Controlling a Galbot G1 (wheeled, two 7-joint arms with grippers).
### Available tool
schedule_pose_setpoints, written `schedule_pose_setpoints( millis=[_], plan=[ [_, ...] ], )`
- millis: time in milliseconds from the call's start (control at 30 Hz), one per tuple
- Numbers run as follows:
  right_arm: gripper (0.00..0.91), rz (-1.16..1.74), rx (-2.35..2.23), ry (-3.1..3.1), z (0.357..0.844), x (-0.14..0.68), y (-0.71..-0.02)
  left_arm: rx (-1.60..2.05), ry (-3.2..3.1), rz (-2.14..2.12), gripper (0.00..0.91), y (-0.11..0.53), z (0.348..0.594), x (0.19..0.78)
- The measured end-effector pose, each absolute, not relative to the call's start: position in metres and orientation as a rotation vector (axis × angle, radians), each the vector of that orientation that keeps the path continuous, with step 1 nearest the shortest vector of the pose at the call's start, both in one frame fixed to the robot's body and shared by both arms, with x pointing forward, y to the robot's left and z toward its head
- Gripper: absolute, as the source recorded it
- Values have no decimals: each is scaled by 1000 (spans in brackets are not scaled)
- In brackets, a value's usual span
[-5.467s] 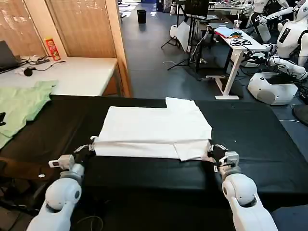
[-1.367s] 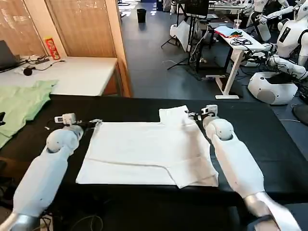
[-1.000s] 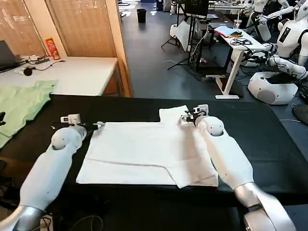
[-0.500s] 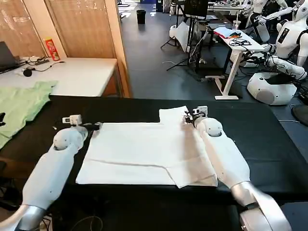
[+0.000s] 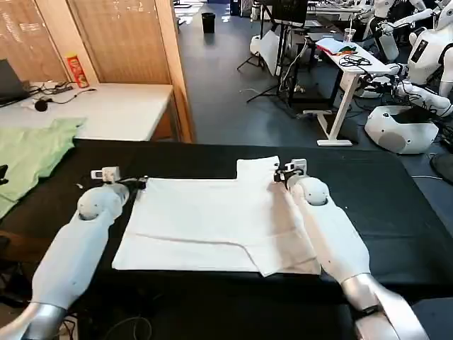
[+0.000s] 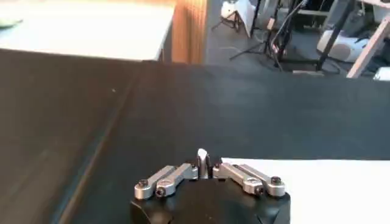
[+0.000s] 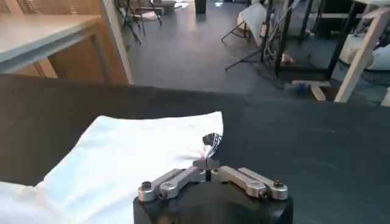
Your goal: Fold and organize the clothes.
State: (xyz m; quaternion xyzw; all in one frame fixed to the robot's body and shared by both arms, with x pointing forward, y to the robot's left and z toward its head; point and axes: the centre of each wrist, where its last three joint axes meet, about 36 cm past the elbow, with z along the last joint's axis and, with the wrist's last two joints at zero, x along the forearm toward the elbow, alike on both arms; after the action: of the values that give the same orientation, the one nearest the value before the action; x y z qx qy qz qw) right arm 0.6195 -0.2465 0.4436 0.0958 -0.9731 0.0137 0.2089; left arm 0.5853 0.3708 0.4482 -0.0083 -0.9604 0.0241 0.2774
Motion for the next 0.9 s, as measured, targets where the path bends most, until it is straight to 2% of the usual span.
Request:
schedule_pose_setpoints(
  millis=[400,900],
  plan=[
    [29,117,327,-2696,467,520,-276,-121,-2654,-5,176,373,483,512],
    [29,191,348,-2580,472,425,-272,-125,-2659,-68,176,363,493,414]
  ],
)
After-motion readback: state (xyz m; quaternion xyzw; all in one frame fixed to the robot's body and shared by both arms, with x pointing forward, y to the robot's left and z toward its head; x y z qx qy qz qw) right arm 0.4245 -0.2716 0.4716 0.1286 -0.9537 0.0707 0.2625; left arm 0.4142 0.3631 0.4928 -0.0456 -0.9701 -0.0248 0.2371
